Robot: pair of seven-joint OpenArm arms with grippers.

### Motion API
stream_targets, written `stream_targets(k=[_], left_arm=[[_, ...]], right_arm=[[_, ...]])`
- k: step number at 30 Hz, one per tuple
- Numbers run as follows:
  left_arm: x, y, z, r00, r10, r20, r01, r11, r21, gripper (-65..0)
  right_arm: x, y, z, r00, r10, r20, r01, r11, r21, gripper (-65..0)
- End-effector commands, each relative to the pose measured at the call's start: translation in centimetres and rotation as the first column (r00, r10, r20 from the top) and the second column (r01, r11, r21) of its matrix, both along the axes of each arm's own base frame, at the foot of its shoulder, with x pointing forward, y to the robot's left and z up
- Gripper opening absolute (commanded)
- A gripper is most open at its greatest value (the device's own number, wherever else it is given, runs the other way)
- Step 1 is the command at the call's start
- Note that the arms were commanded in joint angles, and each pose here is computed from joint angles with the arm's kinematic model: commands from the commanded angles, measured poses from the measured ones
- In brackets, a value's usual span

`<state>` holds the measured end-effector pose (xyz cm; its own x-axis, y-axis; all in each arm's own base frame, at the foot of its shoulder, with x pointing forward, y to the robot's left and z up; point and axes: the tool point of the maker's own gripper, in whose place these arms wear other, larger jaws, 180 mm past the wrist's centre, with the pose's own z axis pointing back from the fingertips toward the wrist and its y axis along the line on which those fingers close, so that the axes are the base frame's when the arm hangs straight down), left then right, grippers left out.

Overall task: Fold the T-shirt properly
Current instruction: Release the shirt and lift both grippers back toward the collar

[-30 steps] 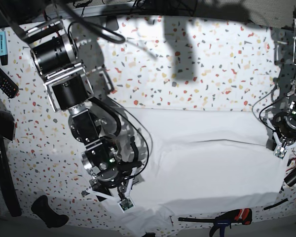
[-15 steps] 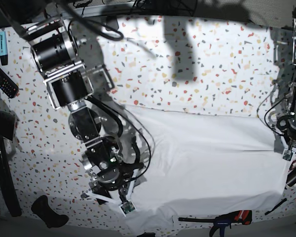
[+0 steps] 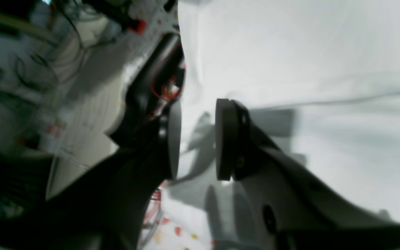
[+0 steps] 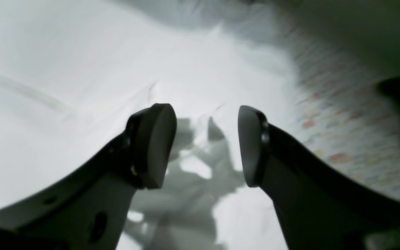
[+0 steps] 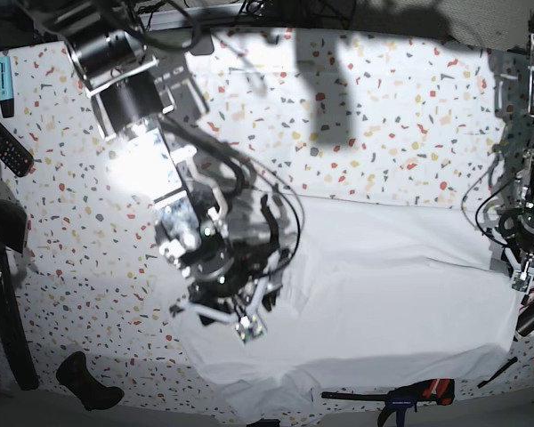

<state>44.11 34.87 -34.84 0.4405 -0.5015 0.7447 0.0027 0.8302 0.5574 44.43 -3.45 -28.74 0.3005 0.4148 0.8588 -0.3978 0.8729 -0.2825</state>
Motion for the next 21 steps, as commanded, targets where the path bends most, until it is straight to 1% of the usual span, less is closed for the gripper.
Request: stream_targets(k=[1, 4, 7, 9, 11, 13, 15, 16, 18, 21], left_arm=[[1.0, 0.5, 2.3, 0.998, -0.002, 0.069, 0.004, 1.000, -0.026, -48.4], [1.2, -1.3, 1.8, 0.996, -0.059, 0.068, 0.068, 0.987, -0.143, -48.4], [1.2, -2.7, 1.4, 0.992, -0.113, 0.064, 0.123, 0.973, -0.197, -48.4], [0.9, -2.8, 0.3, 0.994, -0.100, 0.044, 0.107, 0.970, -0.216, -48.4], [0.3, -2.6, -1.5, 0.997, -0.077, 0.014, 0.078, 0.967, -0.243, -48.4], [-0.4, -2.3, -3.6, 0.999, -0.045, -0.014, 0.039, 0.956, -0.290, -48.4], [-1.5, -1.9, -5.9, 0.998, -0.004, -0.062, -0.016, 0.944, -0.330, -48.4], [-2.0, -1.9, -6.8, 0.996, 0.002, -0.085, -0.032, 0.938, -0.346, -48.4], [-3.1, -2.3, -8.1, 0.992, -0.019, -0.128, -0.029, 0.934, -0.357, -48.4], [-4.4, -3.1, -8.9, 0.985, -0.069, -0.161, 0.005, 0.931, -0.364, -48.4]], right_arm=[[0.5, 0.5, 1.6, 0.998, 0.017, 0.061, -0.019, 1.000, 0.024, -33.2], [-0.8, 0.4, -0.2, 0.998, 0.021, 0.054, -0.023, 0.999, 0.046, -33.2], [-1.0, -1.0, -1.8, 0.999, -0.016, 0.030, 0.014, 0.998, 0.060, -33.2], [-0.5, -2.6, -2.8, 0.998, -0.061, 0.008, 0.060, 0.996, 0.063, -33.2], [-0.4, -4.0, -4.2, 0.995, -0.094, -0.036, 0.096, 0.992, 0.078, -33.2], [-0.7, -4.5, -6.0, 0.992, -0.078, -0.094, 0.086, 0.993, 0.082, -33.2], [-1.3, -4.9, -8.2, 0.987, -0.059, -0.152, 0.067, 0.997, 0.049, -33.2], [-1.7, -5.4, -9.3, 0.982, -0.066, -0.177, 0.071, 0.997, 0.022, -33.2], [-2.5, -6.1, -11.3, 0.969, -0.082, -0.234, 0.079, 0.997, -0.022, -33.2], [-4.1, -6.4, -12.9, 0.956, -0.089, -0.281, 0.082, 0.996, -0.038, -33.2]])
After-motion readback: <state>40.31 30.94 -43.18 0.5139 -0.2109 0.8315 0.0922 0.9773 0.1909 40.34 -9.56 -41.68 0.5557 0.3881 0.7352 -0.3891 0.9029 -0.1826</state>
